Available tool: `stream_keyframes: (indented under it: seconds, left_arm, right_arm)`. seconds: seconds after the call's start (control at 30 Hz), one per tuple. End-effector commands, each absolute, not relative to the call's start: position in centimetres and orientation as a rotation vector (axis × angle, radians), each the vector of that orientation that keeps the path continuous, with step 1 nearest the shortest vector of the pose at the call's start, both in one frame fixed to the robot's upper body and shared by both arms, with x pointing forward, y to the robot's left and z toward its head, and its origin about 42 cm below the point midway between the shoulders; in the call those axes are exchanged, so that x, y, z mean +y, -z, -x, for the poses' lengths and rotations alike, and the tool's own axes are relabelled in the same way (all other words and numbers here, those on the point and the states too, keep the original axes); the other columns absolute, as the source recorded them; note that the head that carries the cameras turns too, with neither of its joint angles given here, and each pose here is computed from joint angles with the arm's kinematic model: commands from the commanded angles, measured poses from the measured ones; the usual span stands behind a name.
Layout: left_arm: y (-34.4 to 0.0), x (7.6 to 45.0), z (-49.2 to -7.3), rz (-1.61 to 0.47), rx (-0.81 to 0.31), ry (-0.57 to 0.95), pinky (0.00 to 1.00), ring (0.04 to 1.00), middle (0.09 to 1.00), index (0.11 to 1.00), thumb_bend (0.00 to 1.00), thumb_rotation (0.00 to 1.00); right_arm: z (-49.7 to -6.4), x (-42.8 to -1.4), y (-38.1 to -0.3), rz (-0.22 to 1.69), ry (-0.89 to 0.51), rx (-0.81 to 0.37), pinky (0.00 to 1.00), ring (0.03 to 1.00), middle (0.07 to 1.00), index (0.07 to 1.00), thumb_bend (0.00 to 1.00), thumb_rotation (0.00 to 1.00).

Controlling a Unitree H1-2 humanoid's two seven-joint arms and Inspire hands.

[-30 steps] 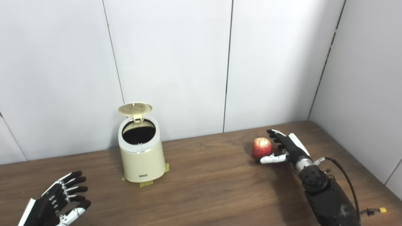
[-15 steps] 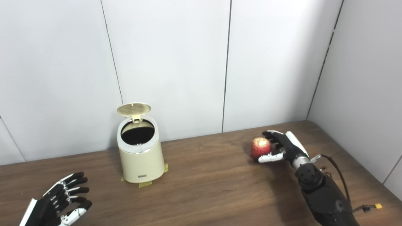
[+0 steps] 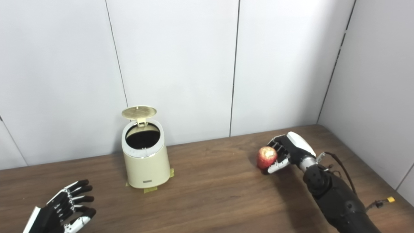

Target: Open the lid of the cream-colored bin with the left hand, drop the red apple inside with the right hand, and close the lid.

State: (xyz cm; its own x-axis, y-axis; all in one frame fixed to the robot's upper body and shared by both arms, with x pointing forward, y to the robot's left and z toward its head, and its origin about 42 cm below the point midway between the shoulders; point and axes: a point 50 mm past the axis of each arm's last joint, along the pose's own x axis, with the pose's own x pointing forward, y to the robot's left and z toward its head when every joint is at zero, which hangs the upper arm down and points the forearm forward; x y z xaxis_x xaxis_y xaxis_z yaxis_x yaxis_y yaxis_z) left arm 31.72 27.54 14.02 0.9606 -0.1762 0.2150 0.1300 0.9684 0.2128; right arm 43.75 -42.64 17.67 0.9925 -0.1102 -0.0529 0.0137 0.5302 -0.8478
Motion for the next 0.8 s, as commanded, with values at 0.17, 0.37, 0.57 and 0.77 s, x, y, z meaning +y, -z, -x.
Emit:
stream_keyframes:
  seconds: [0.17,0.37,0.57,0.77]
  left_arm:
    - [-15.5,27.6,-32.7,-0.232,-0.304,0.167,0.58,0.681,0.778,0.81,0.6,0.13]
    - [-15.3,27.5,-32.8,-0.24,-0.307,0.173,0.57,0.688,0.78,0.805,0.59,0.13]
    - [-15.1,27.6,-32.8,-0.24,-0.3,0.169,0.59,0.694,0.781,0.808,0.59,0.12]
    - [-15.0,27.5,-32.8,-0.236,-0.295,0.172,0.6,0.696,0.781,0.805,0.59,0.11]
  right_arm:
    - [-44.0,-42.3,-18.9,1.024,0.091,0.038,0.53,0.52,0.491,0.486,0.53,0.0]
    - [-44.0,-41.1,-20.8,0.999,0.149,-0.097,0.52,0.505,0.462,0.51,0.53,0.0]
    - [-43.5,-38.1,-24.9,0.805,0.211,-0.179,0.4,0.438,0.451,0.516,0.52,0.0]
    - [-43.3,-35.7,-28.2,0.788,0.209,-0.261,0.51,0.548,0.51,0.475,0.52,0.0]
